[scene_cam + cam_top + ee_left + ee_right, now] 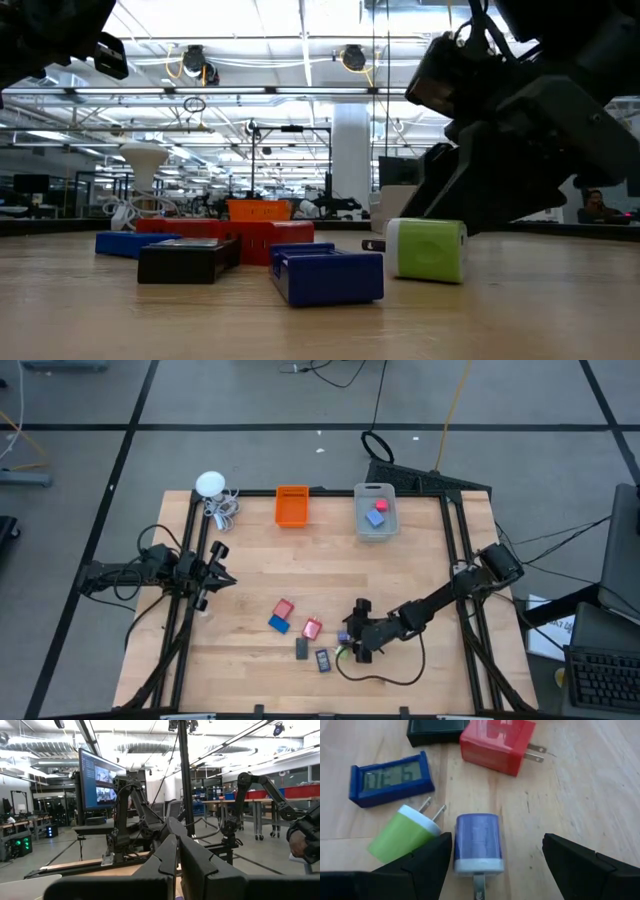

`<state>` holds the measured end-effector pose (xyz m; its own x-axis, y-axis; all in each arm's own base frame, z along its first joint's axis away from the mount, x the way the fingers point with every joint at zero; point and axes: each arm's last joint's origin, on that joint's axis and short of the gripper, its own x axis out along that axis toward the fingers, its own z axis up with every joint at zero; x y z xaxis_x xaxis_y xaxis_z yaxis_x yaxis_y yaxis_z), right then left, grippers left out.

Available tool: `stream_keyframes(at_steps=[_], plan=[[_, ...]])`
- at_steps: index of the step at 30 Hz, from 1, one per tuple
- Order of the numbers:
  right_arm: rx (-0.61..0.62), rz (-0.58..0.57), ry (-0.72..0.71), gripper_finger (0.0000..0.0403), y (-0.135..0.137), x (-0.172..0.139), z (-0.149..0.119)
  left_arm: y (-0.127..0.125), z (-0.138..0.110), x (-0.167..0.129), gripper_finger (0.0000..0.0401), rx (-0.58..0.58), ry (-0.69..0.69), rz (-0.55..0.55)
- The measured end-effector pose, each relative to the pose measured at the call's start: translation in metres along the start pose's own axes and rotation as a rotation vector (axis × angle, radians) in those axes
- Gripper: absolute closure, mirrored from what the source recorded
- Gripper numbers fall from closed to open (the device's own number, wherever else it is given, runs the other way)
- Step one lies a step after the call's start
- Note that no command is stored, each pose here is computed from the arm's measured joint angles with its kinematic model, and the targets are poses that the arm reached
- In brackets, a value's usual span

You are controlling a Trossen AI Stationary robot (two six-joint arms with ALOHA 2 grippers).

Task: Pick & Place Office items
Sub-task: Put the purple charger adapter into the gray bin

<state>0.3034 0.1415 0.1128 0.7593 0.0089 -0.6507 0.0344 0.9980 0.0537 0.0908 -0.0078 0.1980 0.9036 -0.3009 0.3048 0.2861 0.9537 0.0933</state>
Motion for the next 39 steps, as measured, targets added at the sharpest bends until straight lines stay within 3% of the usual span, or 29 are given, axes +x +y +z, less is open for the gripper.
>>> stream_keyframes(at_steps=[39], plan=[[0.009,0.046,0.017,0.0103,-0.0021,0.0013,0.0009,0.0,0.0,0.0,0.0377,0.0,0.0,0.0]])
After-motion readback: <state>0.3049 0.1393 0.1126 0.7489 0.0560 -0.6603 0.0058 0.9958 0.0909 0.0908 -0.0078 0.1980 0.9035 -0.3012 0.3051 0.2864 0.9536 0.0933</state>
